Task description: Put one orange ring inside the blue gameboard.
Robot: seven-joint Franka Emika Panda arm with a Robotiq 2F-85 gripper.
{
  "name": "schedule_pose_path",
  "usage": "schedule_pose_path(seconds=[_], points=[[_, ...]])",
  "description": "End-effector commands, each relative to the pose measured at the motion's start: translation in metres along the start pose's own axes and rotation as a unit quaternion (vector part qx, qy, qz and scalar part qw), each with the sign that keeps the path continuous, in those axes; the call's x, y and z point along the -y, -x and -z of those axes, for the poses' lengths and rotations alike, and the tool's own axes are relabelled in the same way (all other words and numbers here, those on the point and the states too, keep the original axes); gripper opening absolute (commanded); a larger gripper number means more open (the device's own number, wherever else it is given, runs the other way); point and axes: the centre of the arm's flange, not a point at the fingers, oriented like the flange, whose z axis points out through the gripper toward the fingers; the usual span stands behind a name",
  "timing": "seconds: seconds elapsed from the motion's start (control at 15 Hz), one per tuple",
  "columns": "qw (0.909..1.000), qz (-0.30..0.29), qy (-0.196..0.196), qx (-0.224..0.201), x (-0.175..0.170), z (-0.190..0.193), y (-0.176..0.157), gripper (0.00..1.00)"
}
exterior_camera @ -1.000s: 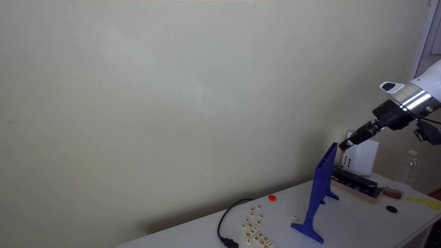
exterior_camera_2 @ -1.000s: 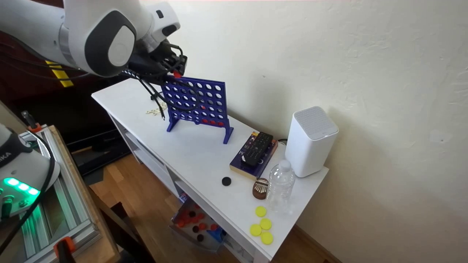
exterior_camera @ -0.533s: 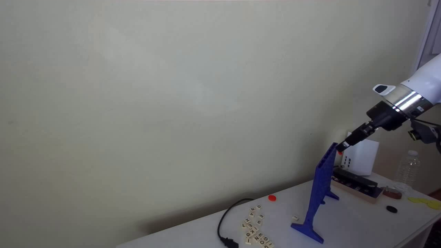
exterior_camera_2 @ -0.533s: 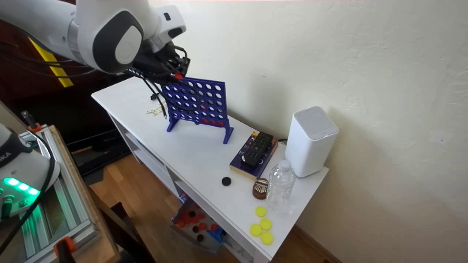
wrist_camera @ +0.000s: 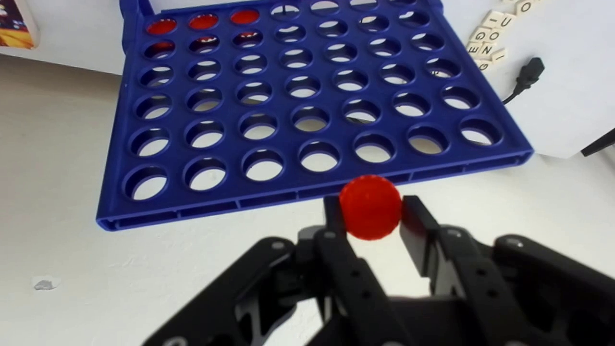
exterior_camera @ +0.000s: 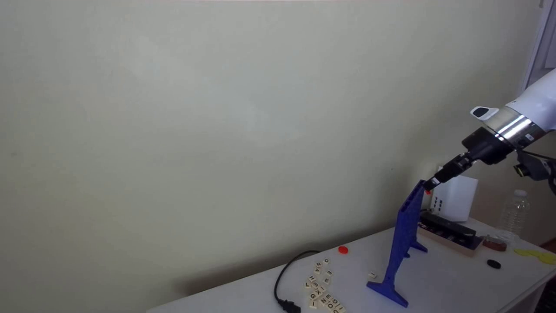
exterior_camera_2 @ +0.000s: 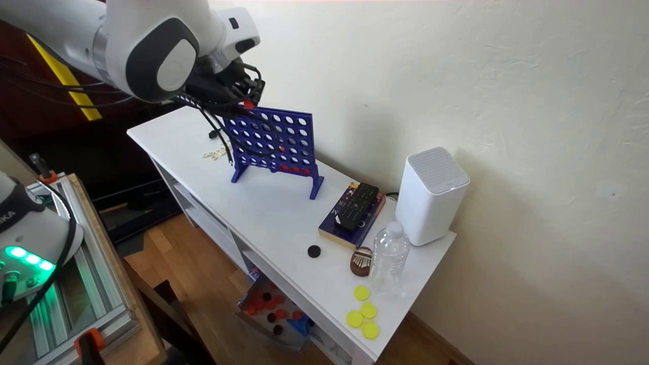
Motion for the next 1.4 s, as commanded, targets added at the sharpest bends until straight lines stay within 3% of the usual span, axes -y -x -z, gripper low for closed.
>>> schedule_pose_path(seconds=[0.0,1.33], points=[[0.9999,0.005,-0.007,-0.011,-0.004,-0.006,-0.003,0.1],[0.9998,0.008,-0.014,-0.012,-0.031,-0.034,-0.013,0.1]])
